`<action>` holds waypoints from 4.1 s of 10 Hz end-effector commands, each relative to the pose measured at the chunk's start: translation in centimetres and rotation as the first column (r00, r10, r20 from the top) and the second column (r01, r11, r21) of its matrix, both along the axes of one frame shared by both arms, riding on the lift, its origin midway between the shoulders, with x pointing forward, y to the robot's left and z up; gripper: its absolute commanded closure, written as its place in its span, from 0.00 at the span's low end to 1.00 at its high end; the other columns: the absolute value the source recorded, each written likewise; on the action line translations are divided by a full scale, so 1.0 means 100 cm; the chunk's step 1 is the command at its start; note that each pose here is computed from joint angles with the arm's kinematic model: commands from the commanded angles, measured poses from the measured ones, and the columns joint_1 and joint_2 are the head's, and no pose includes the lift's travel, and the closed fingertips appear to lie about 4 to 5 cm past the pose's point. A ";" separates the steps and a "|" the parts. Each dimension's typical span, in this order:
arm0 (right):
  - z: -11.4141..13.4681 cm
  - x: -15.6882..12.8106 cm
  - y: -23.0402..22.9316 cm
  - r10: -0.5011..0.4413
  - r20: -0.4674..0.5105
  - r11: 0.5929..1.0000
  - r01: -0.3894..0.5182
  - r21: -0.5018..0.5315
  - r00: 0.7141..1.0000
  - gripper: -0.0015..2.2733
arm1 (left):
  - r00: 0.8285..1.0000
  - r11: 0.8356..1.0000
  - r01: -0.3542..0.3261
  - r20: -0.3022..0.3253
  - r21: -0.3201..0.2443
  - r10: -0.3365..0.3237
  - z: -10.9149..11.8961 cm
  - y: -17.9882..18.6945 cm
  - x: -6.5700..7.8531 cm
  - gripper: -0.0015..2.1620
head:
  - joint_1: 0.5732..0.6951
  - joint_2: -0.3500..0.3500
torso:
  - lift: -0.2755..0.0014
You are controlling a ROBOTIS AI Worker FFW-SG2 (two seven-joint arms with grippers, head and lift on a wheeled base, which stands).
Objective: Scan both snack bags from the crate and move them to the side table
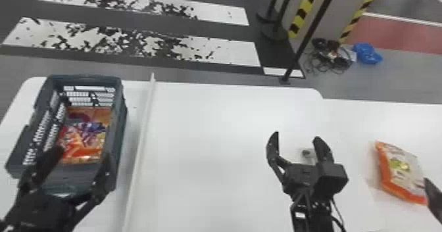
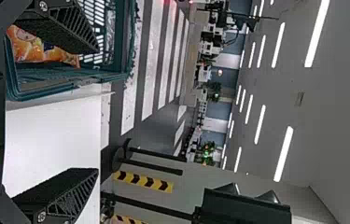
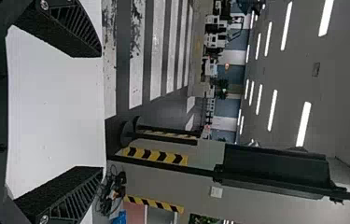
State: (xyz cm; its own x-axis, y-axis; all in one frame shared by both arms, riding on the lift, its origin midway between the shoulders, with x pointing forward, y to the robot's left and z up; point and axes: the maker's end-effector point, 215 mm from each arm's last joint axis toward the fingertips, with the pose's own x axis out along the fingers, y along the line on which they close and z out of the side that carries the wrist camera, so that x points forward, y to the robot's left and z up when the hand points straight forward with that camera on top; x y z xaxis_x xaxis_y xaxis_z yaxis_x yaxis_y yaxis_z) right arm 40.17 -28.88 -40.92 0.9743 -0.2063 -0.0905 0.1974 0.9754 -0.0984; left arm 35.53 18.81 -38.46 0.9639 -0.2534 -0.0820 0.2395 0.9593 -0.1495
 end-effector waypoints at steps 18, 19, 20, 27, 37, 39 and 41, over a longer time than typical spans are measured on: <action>-0.017 -0.033 0.084 0.122 0.030 0.992 -0.123 0.035 0.992 0.03 | 0.958 0.949 -0.041 -0.256 0.314 0.127 0.008 0.112 0.090 0.04 | 1.00 0.66 | 0.89; -0.019 -0.034 0.087 0.128 0.019 0.991 -0.128 0.029 0.992 0.03 | 0.961 0.937 -0.005 -0.258 0.348 0.101 0.012 0.114 0.104 0.04 | 1.00 0.67 | 0.89; -0.021 -0.035 0.091 0.135 0.005 0.991 -0.135 0.020 0.991 0.03 | 0.964 0.924 0.034 -0.258 0.381 0.071 0.013 0.116 0.118 0.04 | 1.00 0.68 | 0.89; -0.028 -0.043 0.112 0.153 -0.042 0.988 -0.153 -0.001 0.987 0.03 | 0.918 0.803 0.312 -0.378 0.508 -0.118 -0.010 0.116 0.209 0.03 | 1.00 0.73 | 0.89; -0.026 -0.046 0.119 0.163 -0.040 0.987 -0.163 0.007 0.986 0.03 | 0.750 0.547 0.635 -0.604 0.545 -0.270 -0.085 0.089 0.184 0.03 | 1.00 0.69 | 0.89; -0.028 -0.043 0.121 0.170 -0.048 0.985 -0.170 0.006 0.984 0.03 | 0.722 0.530 0.662 -0.640 0.529 -0.263 -0.106 0.090 0.172 0.03 | 1.00 0.69 | 0.89; -0.029 -0.042 0.121 0.171 -0.048 0.985 -0.171 0.004 0.984 0.03 | 0.701 0.517 0.682 -0.663 0.518 -0.261 -0.125 0.086 0.165 0.03 | 1.00 0.70 | 0.89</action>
